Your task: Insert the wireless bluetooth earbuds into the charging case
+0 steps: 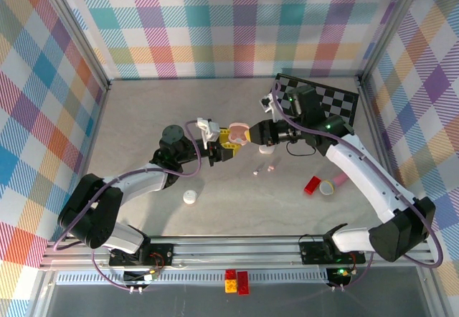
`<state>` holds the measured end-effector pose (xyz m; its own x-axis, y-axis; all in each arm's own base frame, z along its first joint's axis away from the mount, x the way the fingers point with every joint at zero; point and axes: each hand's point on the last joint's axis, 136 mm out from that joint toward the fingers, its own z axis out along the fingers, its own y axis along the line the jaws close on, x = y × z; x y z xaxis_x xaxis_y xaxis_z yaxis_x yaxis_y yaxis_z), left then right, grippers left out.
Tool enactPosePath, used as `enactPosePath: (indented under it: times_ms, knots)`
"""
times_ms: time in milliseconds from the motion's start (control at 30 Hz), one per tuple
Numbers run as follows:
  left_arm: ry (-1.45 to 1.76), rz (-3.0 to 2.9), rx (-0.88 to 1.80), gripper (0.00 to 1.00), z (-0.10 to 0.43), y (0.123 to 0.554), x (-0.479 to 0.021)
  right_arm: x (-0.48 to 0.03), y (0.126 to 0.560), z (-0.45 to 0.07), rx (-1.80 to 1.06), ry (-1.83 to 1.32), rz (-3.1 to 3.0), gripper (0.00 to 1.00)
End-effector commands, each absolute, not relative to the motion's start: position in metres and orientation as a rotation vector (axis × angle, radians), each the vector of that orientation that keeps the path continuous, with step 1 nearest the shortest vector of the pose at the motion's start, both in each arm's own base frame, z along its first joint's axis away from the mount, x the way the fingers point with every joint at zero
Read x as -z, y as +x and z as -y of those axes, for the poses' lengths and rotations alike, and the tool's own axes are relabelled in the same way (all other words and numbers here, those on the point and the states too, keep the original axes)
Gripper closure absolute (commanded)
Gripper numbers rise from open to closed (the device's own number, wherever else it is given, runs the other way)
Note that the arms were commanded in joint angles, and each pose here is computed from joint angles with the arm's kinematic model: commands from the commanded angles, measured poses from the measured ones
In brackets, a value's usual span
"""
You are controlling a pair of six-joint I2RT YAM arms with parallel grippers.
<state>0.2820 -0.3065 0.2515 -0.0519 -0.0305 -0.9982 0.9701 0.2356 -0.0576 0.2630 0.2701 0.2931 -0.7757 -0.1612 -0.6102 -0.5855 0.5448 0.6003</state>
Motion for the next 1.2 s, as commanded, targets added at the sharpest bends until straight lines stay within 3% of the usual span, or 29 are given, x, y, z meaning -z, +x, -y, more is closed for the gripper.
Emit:
enactPosePath:
  times_ms: [0, 700, 967, 1167]
  knots:
    - [1.003, -1.224, 1.084, 0.60, 0.313, 0.277, -0.278, -0.307, 0.264, -0.278, -1.183, -0.649, -2.226, 0.77]
    - [0.986, -1.193, 1.101, 0.60, 0.314, 0.275, -0.285, -0.284, 0.270, -0.279, -1.151, -0.647, -2.293, 0.76]
    - [0.985, -1.193, 1.099, 0.61, 0.314, 0.275, -0.286, -0.291, 0.270, -0.274, -1.116, -0.623, -2.283, 0.67]
    - [0.961, -1.198, 1.079, 0.60, 0.310, 0.279, -0.284, -0.306, 0.260, -0.268, -1.105, -0.665, -2.201, 0.53]
